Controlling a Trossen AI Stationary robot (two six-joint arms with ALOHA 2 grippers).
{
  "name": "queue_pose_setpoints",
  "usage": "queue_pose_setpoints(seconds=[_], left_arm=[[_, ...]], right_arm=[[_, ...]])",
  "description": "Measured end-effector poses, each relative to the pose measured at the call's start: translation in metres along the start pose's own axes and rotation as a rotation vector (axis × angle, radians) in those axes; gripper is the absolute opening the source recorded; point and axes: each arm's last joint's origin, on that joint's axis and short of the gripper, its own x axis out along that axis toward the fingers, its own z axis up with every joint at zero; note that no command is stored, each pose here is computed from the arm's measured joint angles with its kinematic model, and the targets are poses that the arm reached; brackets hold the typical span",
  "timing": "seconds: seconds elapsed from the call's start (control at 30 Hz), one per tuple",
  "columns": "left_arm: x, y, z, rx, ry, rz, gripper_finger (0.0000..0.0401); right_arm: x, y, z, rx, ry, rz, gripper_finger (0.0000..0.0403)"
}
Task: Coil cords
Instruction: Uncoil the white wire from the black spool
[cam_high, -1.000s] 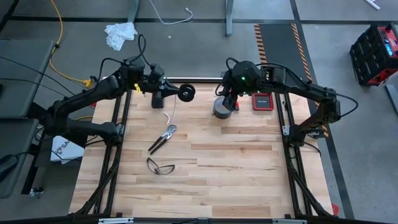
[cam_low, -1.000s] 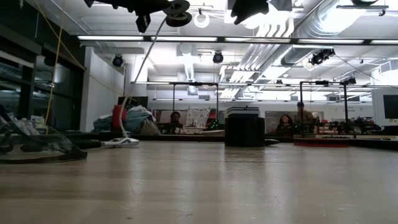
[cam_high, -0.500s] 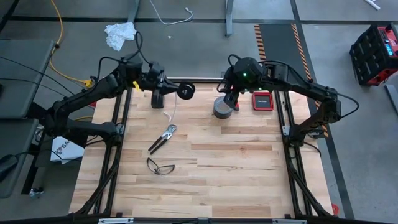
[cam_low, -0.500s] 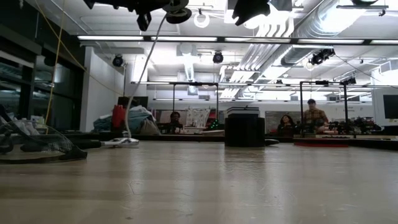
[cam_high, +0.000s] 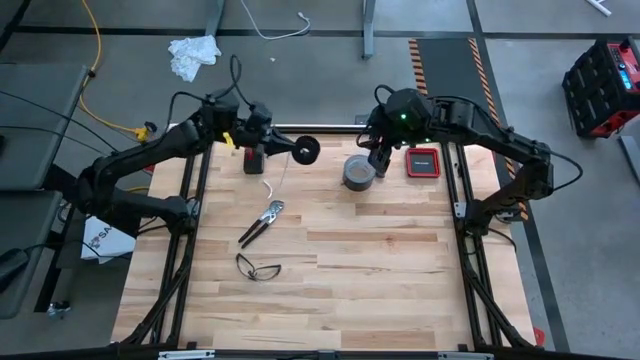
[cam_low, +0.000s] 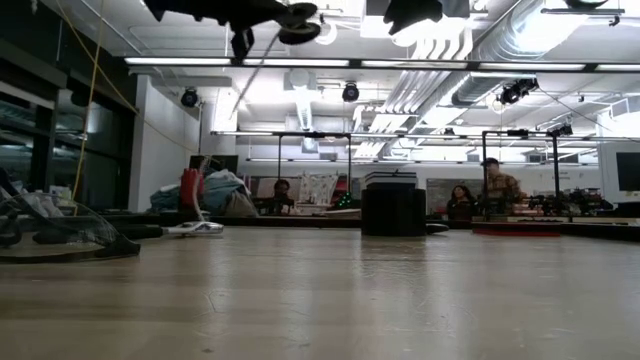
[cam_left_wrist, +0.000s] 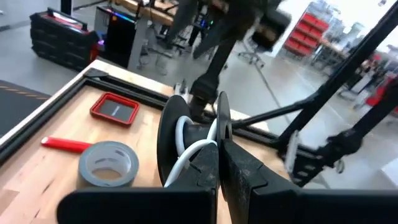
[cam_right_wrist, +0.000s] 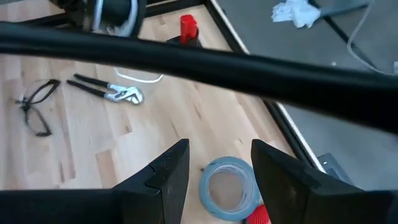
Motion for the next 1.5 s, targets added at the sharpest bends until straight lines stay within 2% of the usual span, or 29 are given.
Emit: queue_pose_setpoints(seconds=[0.1,0.23,0.43,0.6,0.73,0.83,1.03,1.17,1.3,1.5], left_arm=[[0.019,0.001,-0.004,0.02,-0.007,0.029,0.0001],[0.035,-0.003,0.0,0.056,-0.095,0.011,0.0001],[0.047,-0.018,-0.004,0.042,-0.121,0.067,0.0001],[0.061,-0.025,-0.011,0.068,-0.121,0.13,0.0001],[0.069,-0.031,-0.014,0.042,-0.115,0.109,0.0],[0.075,-0.037,-0.009,0.046,-0.114,0.06,0.0],[0.071,-0.047,0.013,0.068,-0.145,-0.068,0.0],[0.068,-0.044,0.019,0.134,-0.138,-0.051,0.0],[0.066,-0.036,0.017,0.191,-0.061,0.003,0.0],[0.065,-0.036,0.016,0.358,-0.015,0.051,0.0]], right_arm=[[0.002,-0.01,-0.008,0.009,0.001,0.034,0.0167],[0.001,-0.025,-0.03,0.064,-0.038,0.098,0.0167],[-0.017,-0.028,-0.068,0.144,-0.225,0.183,0.0167],[-0.022,-0.025,-0.087,0.214,-0.376,0.233,0.0167],[-0.015,-0.023,-0.088,0.264,-0.46,0.32,0.0167],[-0.01,-0.022,-0.079,0.251,-0.525,0.386,0.0167],[-0.002,-0.023,-0.068,0.228,-0.593,0.394,0.0167],[0.004,-0.018,-0.066,0.197,-0.581,0.407,0.0167],[0.014,-0.011,-0.065,0.181,-0.552,0.426,0.0167],[0.037,-0.002,-0.062,0.172,-0.508,0.417,0.0167]])
